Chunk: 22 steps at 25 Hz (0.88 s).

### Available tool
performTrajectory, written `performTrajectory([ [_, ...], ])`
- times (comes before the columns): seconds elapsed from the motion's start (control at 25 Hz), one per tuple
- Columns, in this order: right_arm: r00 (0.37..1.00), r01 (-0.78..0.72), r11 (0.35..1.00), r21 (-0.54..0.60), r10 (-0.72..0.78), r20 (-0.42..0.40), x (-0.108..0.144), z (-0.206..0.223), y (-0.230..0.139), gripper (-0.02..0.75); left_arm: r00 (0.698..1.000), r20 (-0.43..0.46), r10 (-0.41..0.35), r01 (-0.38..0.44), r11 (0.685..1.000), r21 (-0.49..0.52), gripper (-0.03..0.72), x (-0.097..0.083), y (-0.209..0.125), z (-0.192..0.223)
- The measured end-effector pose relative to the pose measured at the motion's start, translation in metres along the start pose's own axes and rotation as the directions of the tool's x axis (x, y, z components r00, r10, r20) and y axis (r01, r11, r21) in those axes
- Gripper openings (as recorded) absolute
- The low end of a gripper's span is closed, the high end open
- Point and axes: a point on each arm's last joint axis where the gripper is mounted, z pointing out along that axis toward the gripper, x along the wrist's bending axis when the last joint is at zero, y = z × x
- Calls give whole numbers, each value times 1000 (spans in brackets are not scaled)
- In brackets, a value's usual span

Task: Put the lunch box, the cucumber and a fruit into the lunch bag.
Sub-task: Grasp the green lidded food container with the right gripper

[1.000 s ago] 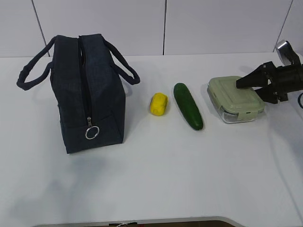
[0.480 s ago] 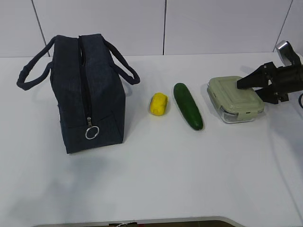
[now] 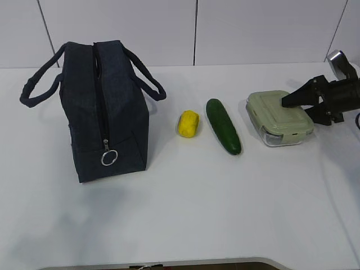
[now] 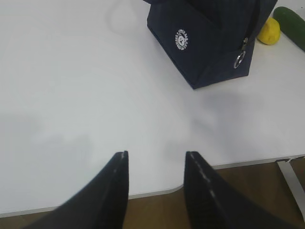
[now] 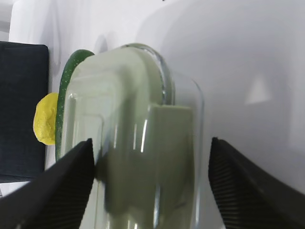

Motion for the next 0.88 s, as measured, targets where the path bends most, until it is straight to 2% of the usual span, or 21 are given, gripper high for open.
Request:
performTrajectory([
  [0.28,1000,-5,1000,0,5,-1,0,0,0,573,1000,0,0,0,1000,0,285,0,0,0],
  [0.64,999,-36,999,0,36,-15,2,-1,1,428,1000,0,0,0,1000,0,285,0,0,0],
  [0.88,998,-58,998,2,58,-17,2,-1,1,406,1000,0,0,0,1000,0,285,0,0,0],
])
